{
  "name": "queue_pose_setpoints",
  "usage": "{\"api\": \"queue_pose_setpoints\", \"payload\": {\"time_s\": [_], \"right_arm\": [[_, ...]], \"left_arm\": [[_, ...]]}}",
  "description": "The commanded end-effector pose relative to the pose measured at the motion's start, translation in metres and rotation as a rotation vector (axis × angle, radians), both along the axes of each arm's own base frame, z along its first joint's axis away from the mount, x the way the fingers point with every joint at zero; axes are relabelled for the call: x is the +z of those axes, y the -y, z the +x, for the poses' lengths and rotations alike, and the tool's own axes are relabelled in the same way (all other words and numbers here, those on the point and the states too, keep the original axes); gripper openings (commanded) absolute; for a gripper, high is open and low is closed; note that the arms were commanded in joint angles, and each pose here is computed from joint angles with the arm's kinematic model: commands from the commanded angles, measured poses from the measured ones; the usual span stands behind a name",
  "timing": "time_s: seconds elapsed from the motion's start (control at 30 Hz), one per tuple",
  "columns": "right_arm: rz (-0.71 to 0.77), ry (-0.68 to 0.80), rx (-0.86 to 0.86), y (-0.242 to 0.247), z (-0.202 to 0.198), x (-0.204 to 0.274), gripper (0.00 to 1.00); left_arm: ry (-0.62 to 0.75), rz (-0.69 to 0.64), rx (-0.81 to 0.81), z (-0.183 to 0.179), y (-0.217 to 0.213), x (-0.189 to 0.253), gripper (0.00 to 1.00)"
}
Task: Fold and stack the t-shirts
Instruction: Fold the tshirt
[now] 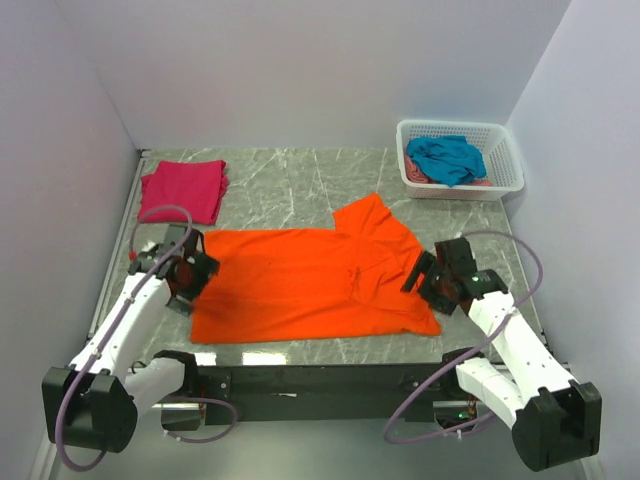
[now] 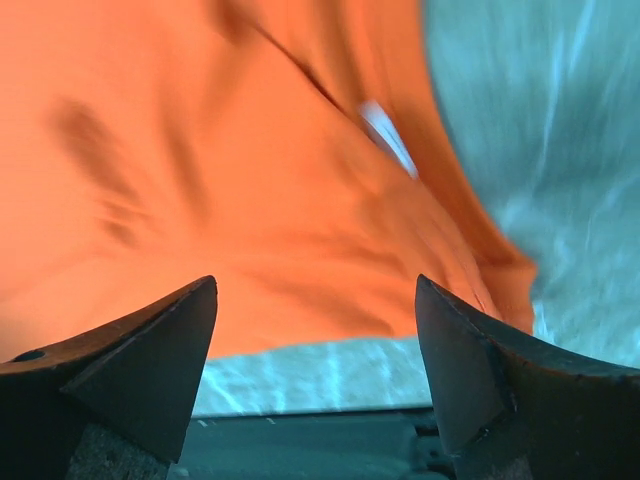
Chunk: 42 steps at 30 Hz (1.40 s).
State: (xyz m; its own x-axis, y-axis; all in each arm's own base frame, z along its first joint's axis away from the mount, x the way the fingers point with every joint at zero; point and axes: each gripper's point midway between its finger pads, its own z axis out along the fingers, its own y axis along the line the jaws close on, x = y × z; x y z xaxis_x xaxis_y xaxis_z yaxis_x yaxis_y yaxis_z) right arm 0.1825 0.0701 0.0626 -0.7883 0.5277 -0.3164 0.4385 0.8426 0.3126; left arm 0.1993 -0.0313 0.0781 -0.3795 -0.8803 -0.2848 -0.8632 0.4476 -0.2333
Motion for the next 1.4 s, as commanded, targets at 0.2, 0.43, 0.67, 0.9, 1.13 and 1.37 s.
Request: {"api": "queue_pose_setpoints", "payload": {"time_s": [0.2, 0.43, 0.67, 0.9, 1.13, 1.37], "right_arm": [[-0.140, 0.304, 0.051, 0.016, 0.071, 0.085, 0.89], [-0.126, 0.326, 0.064, 0.013, 0.071, 0.083, 0.89], [-0.177, 0.295, 0.044, 0.024, 0.062, 0.072, 0.89], [-0.218, 0.282, 0.040, 0.032, 0.056, 0.068, 0.89], [-0.237, 0.274, 0.039, 0.036, 0.054, 0.065, 0.89], [-0.245, 0.288, 0.033, 0.035, 0.065, 0.069, 0.89]], "left_arm": [[0.318, 0.151, -0.050, 0.133, -0.010, 0.073, 1.00], [0.235, 0.188, -0.116, 0.199, 0.003, 0.046, 0.90], [0.092, 0.285, -0.097, 0.229, -0.002, -0.005, 0.71], [-0.030, 0.324, -0.091, 0.241, -0.003, -0.042, 0.59], [-0.099, 0.336, -0.075, 0.230, -0.007, -0.055, 0.48], [-0.158, 0.347, -0.046, 0.202, -0.013, -0.065, 0.22]]}}
